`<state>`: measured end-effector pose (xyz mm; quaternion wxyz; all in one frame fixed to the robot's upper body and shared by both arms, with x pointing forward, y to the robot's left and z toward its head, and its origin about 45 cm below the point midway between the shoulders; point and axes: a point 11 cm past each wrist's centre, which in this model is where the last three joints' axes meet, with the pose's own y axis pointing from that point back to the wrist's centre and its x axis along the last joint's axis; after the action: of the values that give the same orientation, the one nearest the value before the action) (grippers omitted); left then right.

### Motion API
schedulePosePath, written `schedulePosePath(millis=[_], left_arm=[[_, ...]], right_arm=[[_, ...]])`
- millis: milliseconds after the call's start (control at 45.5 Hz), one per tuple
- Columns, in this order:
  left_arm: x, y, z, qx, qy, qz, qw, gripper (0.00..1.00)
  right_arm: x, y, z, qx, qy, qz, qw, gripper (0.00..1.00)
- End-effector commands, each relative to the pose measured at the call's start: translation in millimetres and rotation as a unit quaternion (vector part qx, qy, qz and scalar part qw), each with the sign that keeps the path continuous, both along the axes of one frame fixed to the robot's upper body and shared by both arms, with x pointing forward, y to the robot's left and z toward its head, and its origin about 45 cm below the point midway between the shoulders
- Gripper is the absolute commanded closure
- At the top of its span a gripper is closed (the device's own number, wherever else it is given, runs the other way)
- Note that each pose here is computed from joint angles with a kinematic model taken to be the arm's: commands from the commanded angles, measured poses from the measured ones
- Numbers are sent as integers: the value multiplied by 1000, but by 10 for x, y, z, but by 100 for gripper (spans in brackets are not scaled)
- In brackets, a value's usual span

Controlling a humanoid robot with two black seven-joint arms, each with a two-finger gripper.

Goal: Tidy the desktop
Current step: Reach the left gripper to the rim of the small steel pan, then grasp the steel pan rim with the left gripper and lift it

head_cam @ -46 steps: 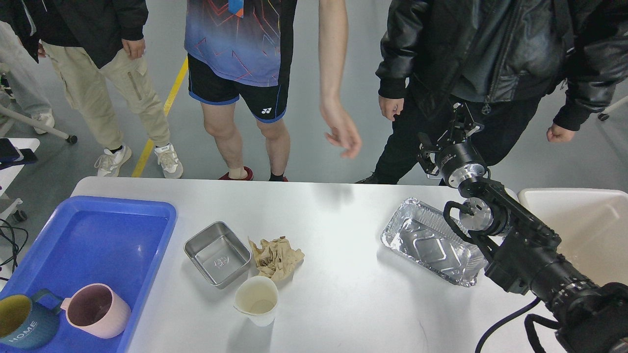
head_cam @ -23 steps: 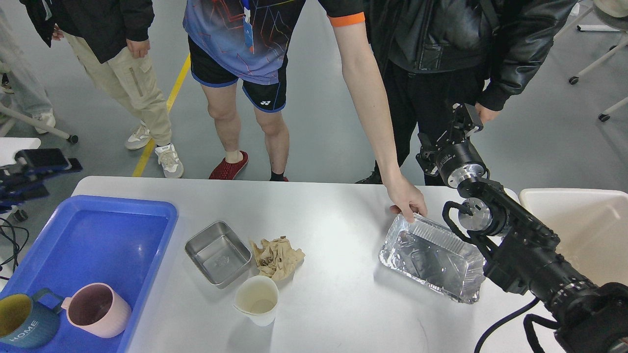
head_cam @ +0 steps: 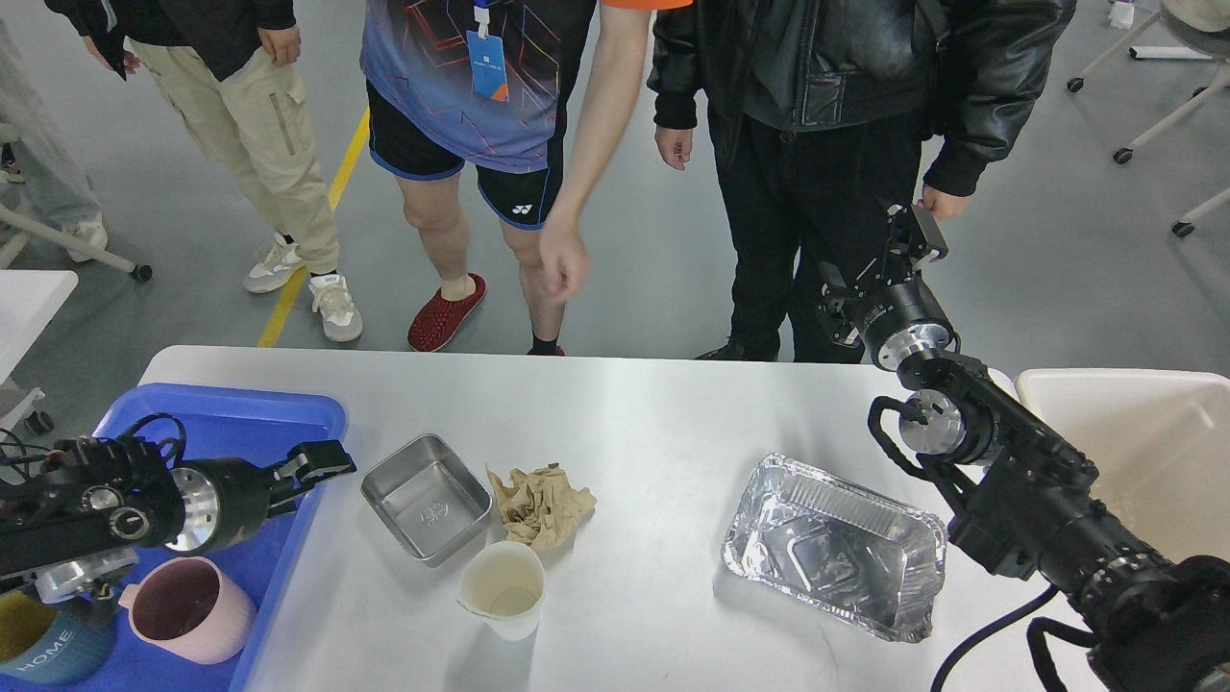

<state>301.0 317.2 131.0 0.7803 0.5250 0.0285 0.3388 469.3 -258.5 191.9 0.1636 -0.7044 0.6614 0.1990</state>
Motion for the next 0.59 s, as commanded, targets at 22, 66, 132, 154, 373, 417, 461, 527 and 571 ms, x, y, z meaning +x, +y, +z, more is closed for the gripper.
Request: schedulePosePath(millis=[22,66,132,154,373,417,461,527,571], left_arm=[[26,-193,-257,-11,11,11,1000,16],[13,-230,-347,-10,20,17,1000,16],[-16,-287,-496,-10,38,31,999,16],[-21,-312,-544,-11,43,36,998,17],[94,-500,-731,-11,36,57,998,18],[116,-584,-745,-13,33,53,998,21],[138,-691,-755,-17,30,49,998,24],[147,-800,-784,-20,29,44,998,32],[157,-818,-792,-19,29,44,998,40]], right_arm=[[-4,-2,-7,0,1,0,1000,0],[-4,0,-7,1,0,0,1000,0],[-4,-10,-6,0,1,-1,1000,0],[-9,-11,-18,-1,2,0,1000,0],[-24,-22,-45,0,4,-2,1000,0],[-24,-22,-45,0,4,-2,1000,0],[-25,-11,-49,0,5,-1,1000,0],[-33,-23,-62,-1,6,-1,1000,0],[-41,-27,-76,-1,8,-2,1000,0]])
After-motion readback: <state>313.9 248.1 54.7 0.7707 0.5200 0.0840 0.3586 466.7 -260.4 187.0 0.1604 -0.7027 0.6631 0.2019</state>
